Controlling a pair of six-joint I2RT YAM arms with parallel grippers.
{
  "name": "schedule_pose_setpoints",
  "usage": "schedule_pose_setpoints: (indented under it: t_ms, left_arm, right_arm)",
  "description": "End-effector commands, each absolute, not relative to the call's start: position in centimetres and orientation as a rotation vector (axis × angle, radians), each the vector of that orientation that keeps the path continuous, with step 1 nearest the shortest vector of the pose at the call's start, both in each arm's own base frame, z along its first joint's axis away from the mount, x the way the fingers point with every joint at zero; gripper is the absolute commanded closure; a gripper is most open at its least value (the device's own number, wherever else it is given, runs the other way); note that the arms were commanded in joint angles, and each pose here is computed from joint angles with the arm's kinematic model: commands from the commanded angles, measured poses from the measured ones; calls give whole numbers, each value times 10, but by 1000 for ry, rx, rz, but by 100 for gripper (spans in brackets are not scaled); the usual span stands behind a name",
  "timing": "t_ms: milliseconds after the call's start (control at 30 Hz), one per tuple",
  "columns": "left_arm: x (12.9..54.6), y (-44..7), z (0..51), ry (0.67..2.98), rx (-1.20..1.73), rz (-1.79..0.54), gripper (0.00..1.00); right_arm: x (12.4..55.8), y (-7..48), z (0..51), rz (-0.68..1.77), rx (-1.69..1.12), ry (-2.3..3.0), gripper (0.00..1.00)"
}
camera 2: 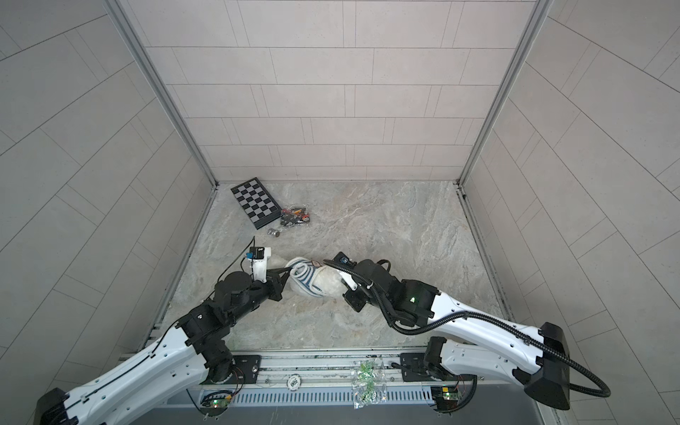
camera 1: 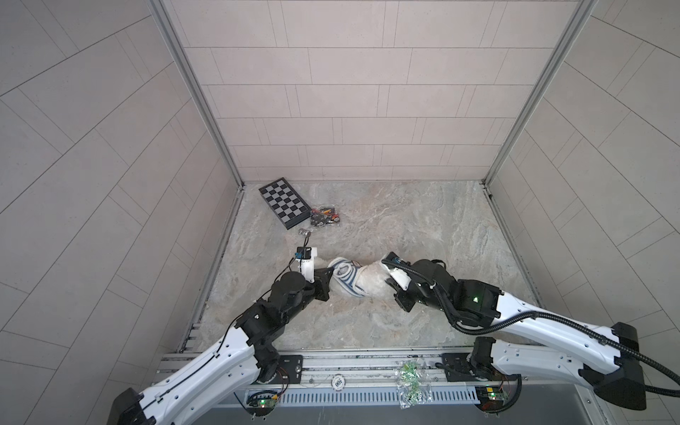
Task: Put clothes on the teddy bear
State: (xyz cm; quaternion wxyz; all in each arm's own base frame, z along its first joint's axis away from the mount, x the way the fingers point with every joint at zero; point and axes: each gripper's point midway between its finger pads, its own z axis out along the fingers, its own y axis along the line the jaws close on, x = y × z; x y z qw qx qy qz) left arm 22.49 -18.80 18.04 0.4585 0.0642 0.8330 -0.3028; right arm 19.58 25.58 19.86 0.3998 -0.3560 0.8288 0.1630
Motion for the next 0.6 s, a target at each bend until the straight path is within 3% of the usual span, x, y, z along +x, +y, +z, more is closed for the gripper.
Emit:
schedule_pose_setpoints:
  t_ms: [0, 167, 300, 433, 567]
  left_arm:
    - [220, -200, 188, 2102, 288, -754, 100]
    - [236, -208, 174, 2188, 334, -652, 100]
    - [259, -218, 179, 2168, 355, -606, 88]
    - [270, -222, 188, 2143, 366, -569, 67]
    - [260, -217, 182, 2114, 381, -594, 38]
  right_arm:
    - [208, 261, 206, 536, -747, 2133, 100]
    - [228, 250, 190, 654, -632, 2191, 100]
    - [251, 235, 177, 730, -533, 2218, 100]
    - [269, 227, 168, 779, -474, 2226, 100]
    - [283, 219, 159, 777, -432, 2245, 100]
